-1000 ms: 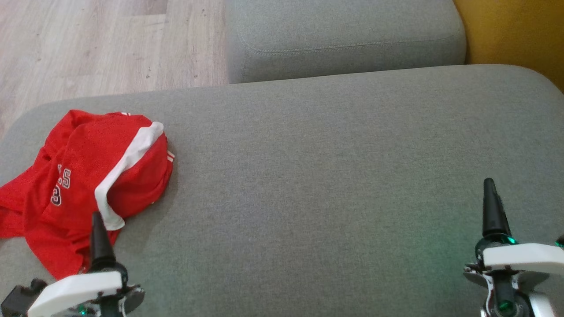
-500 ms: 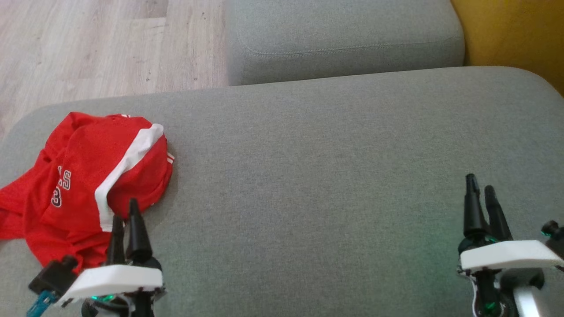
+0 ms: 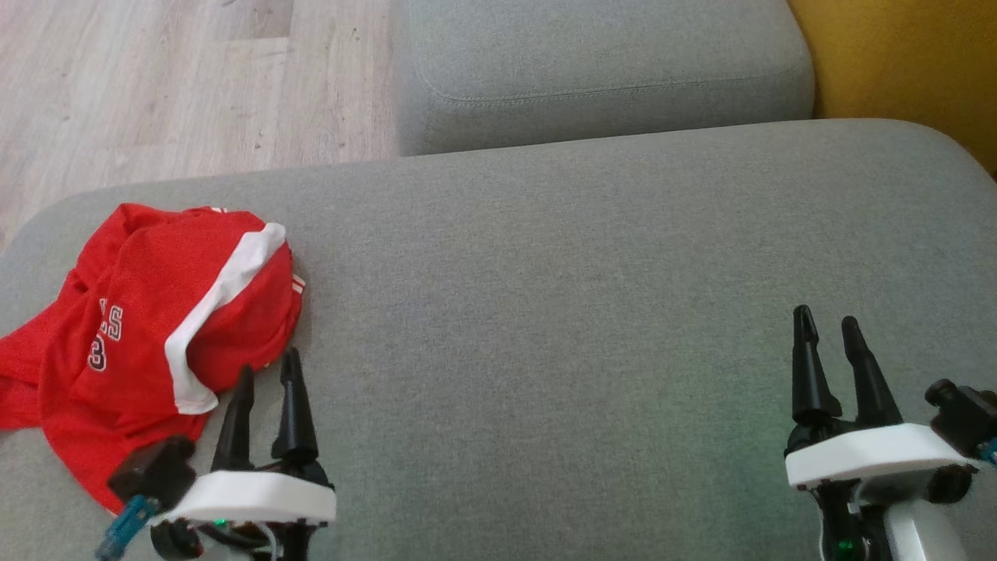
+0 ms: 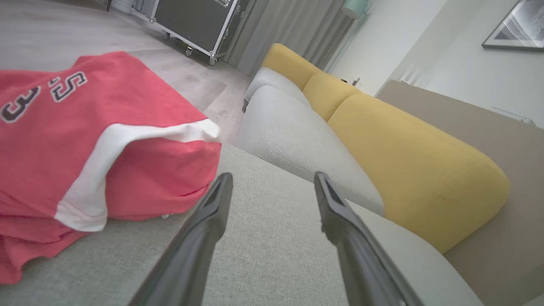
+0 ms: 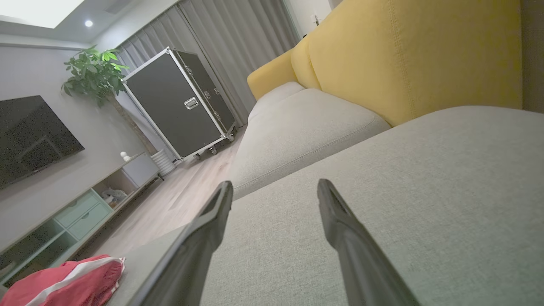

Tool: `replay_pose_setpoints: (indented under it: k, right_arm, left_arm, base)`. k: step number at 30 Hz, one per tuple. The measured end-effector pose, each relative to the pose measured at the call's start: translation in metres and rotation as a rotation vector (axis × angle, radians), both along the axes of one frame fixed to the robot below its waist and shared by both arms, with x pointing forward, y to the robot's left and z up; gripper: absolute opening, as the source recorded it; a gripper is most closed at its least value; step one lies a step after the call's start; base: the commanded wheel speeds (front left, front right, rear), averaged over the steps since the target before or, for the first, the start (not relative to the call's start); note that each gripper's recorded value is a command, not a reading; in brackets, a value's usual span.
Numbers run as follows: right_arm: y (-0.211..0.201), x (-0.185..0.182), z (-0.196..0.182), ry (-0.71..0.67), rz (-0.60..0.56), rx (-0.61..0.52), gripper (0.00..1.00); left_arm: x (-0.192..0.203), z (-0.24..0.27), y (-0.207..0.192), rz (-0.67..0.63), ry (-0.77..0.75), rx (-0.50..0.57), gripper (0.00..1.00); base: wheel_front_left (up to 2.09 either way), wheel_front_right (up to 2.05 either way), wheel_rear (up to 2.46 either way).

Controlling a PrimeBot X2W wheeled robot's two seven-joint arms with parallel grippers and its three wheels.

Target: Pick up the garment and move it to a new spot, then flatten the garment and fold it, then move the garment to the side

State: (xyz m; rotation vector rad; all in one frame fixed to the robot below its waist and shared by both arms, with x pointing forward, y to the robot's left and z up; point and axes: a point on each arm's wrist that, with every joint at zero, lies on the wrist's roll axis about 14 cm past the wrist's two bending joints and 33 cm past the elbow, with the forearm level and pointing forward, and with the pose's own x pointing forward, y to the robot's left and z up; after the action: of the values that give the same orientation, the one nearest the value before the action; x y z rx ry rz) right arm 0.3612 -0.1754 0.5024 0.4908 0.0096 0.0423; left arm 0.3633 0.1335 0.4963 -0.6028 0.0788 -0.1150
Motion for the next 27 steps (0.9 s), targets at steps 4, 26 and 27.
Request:
replay_pose_setpoints:
  k: [4, 26, 27]
  right_arm:
    - [0.000, -0.001, 0.005, -0.024, 0.002, -0.089, 1.00]
    - [0.009, -0.001, 0.021, -0.113, 0.036, -0.430, 1.00]
    - [0.010, -0.001, 0.022, -0.117, 0.039, -0.438, 1.00]
  left_arm:
    - [-0.002, -0.005, -0.009, -0.050, -0.009, 0.152, 1.00]
    - [-0.004, -0.009, -0.035, -0.141, -0.098, 0.548, 1.00]
    - [-0.004, -0.009, -0.036, -0.141, -0.104, 0.551, 1.00]
  base:
    - [0.00, 0.00, 0.00]
    - [0.00, 0.00, 0.00]
    - [0.00, 0.00, 0.00]
